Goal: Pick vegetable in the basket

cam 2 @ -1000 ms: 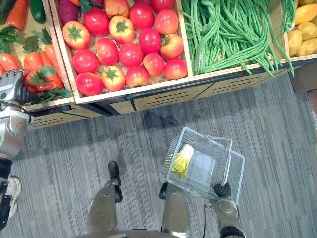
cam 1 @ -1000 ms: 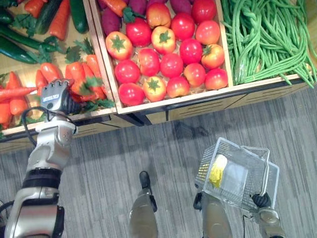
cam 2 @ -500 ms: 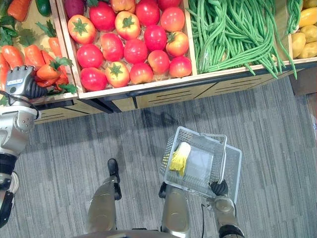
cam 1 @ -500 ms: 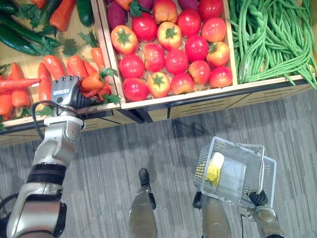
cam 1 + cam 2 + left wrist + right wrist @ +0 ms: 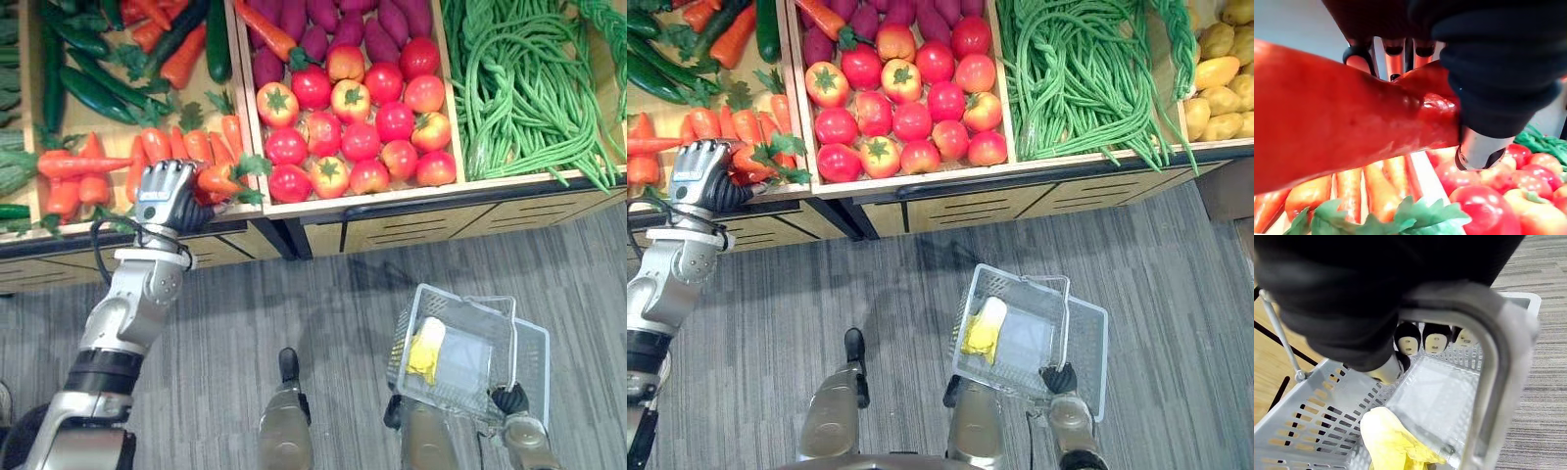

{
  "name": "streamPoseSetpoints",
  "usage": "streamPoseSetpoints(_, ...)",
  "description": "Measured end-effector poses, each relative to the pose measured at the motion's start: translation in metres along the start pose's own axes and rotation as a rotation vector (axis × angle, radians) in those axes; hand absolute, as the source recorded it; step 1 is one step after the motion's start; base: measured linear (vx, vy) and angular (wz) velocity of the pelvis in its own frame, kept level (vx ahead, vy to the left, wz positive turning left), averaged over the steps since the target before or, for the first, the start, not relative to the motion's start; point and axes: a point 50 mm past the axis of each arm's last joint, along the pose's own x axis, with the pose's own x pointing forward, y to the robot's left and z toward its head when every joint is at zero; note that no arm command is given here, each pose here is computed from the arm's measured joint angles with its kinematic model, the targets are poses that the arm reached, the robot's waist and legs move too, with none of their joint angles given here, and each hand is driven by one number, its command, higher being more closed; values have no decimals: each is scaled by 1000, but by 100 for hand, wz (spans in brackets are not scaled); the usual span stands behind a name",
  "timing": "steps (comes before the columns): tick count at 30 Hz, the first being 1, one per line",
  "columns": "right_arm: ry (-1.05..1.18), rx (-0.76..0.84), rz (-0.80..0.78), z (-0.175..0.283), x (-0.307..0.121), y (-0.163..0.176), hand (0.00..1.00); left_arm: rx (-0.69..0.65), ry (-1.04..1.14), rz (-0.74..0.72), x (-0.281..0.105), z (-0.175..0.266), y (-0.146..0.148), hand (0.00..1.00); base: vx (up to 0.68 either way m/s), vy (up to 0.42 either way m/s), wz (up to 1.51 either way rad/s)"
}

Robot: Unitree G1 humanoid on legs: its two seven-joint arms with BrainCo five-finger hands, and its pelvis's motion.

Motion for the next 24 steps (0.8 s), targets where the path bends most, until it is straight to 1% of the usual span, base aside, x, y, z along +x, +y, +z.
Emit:
streamPoseSetpoints(3,34,0,2,-12,-4,-2,100,-13,11,-14,-7,-1,-4,100,-40,8,-2)
streamPoseSetpoints(9,102,17,-8,-32,-12,-4,100,-77,25,62,-11,7,0,100,-5,14,-14)
streamPoseSetpoints(11,106,21,-8,-33,-13,-3,100,-87,23,65,-11,9,0,100,14,10,-26)
streamPoseSetpoints(16,97,-26,-1,-33,-14,-4,100,-100,-9,49,-12,14,-4,100,9,6,-35)
streamPoseSetpoints(20,48,-96,15,-25,-11,-9,100,-129,-79,-5,-15,29,-16,100,18,1,-57)
streamPoseSetpoints(24,-45,-262,22,-7,-5,-29,100,-178,-124,-31,-17,42,-24,100,43,-4,-68)
